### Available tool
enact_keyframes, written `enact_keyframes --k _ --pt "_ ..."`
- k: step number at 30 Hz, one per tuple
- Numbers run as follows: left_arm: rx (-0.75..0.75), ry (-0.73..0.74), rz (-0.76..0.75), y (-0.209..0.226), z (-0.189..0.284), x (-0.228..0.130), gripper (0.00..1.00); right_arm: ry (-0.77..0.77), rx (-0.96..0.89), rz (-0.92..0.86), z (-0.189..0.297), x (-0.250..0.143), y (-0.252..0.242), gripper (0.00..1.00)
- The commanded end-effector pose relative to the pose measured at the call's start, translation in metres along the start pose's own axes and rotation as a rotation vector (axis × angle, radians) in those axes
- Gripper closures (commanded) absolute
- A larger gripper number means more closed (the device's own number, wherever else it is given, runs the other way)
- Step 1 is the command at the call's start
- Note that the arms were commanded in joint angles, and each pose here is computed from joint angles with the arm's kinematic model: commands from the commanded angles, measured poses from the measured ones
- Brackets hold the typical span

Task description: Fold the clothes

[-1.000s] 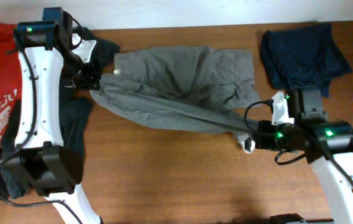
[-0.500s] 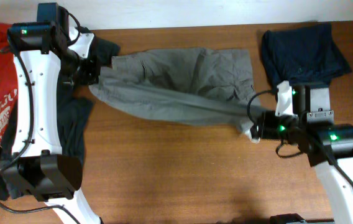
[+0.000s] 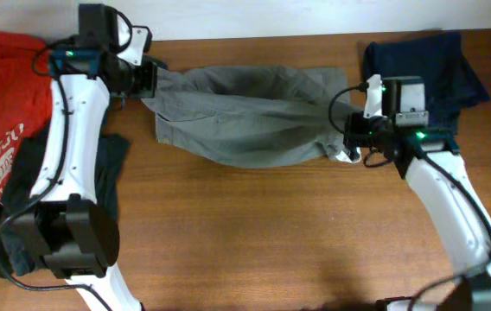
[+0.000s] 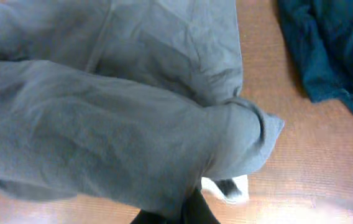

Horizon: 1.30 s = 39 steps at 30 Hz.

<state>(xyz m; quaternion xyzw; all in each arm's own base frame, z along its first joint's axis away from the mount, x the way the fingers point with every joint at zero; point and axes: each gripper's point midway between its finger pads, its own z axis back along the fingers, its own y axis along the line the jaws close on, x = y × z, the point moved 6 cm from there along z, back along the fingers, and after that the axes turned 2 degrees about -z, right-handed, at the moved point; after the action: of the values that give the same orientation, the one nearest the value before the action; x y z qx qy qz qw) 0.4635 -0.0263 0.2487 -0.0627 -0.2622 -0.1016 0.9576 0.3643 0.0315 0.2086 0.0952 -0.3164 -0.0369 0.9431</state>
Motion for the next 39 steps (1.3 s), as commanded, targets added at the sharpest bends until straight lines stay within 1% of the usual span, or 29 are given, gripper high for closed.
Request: enact_keyframes --k 1,9,15,21,23,25,27,31,36,37,38,39 --pt "0.022 -0.023 -0.007 0.005 -0.02 -0.004 0.99 -0.031 -0.028 0.023 -0.012 0.011 -0.006 0.96" --pt "0.044 -0.182 -0.034 0.013 -0.058 0.016 0.99 -0.11 -0.044 0.03 -0.048 0.028 -0.012 0.96" --pt "0.045 -0.271 -0.064 0.009 -0.085 0.033 0.99 -0.157 -0.036 0.034 -0.087 0.035 -0.016 0.96" --pt "0.037 -0.29 -0.083 0.003 -0.119 0.035 0.99 -0.219 -0.027 0.041 -0.121 0.04 -0.02 0.96" --pt "0.061 -0.281 -0.078 0.008 -0.128 0.032 0.99 -0.253 -0.021 0.043 -0.129 0.044 -0.02 0.96" --pt "0.107 -0.27 -0.06 0.013 -0.132 0.03 0.99 -0.28 -0.017 0.044 -0.134 0.047 -0.02 0.96" --pt "0.178 -0.264 0.004 0.022 -0.132 0.028 0.99 -0.309 -0.014 0.047 -0.137 0.051 -0.02 0.96" --pt "0.268 -0.27 0.074 0.033 -0.129 0.028 0.99 -0.381 -0.018 0.051 -0.135 0.063 -0.02 0.96" --pt "0.297 -0.302 0.133 0.038 -0.127 0.032 0.99 -0.508 -0.04 0.06 -0.129 0.083 -0.02 0.96" --pt "0.297 -0.312 0.133 0.038 -0.126 0.034 0.99 -0.535 -0.04 0.068 -0.129 0.086 -0.02 0.94" --pt "0.298 -0.32 0.133 0.038 -0.126 0.035 0.79 -0.56 -0.039 0.083 -0.131 0.089 -0.02 0.8" --pt "0.298 -0.328 0.132 0.038 -0.126 0.037 0.42 -0.587 -0.036 0.086 -0.133 0.091 -0.02 0.39"
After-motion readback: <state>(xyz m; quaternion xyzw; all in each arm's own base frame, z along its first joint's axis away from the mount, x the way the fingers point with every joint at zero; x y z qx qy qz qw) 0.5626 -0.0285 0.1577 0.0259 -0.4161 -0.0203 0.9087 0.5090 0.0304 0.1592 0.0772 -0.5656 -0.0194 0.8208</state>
